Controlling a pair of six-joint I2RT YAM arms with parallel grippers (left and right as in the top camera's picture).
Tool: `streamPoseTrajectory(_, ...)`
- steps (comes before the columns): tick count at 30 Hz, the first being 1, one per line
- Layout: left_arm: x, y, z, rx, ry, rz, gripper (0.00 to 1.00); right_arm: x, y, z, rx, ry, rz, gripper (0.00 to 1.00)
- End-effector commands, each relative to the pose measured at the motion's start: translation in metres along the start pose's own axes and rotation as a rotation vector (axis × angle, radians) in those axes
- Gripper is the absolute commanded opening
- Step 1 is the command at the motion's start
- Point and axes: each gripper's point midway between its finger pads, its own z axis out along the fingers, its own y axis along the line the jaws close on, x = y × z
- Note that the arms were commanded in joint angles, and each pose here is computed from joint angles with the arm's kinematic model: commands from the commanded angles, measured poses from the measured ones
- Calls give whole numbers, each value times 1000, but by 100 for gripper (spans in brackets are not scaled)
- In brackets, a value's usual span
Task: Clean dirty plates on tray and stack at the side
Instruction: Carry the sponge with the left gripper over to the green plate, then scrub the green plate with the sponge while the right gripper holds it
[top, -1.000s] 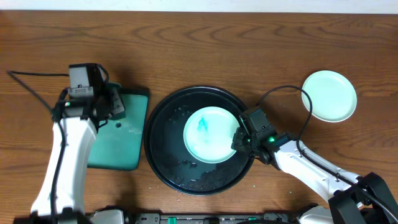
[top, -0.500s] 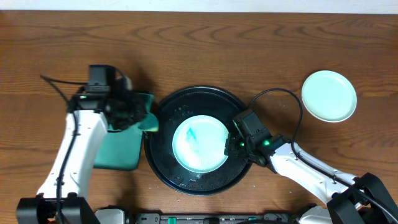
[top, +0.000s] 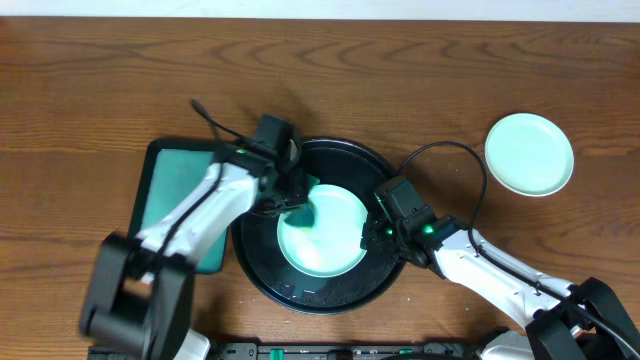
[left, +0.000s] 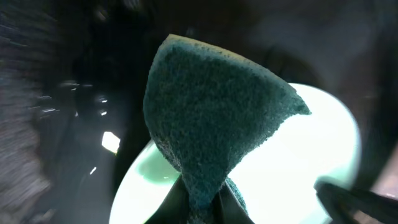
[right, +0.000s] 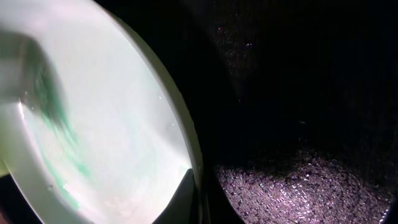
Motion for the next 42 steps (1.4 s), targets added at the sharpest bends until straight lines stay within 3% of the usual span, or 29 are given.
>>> streamPoseTrajectory(1,6,12,29,-57,61,-50,7,2,0,2,3,6,-19,1)
streamPoseTrajectory(6,24,18,56,-61,174,-90,7,2,0,2,3,5,-19,1)
streamPoseTrajectory(15,90,-41,59,205,452,78,8,1,-1,2,6,1,-18,1)
streamPoseTrajectory(28,137,-54,59,180,561,234,7,1,-1,2,10,3,-18,2)
streamPoseTrajectory(34,115,-8,62,-51,484,159,7,2,-2,2,12,4,-17,2)
streamPoseTrajectory(38,84,45,58,-307,357,50,7,1,-2,2,14,2,-17,1)
streamPoseTrajectory(42,58,82,48,-460,249,-29,7,1,-3,2,18,-1,-13,2)
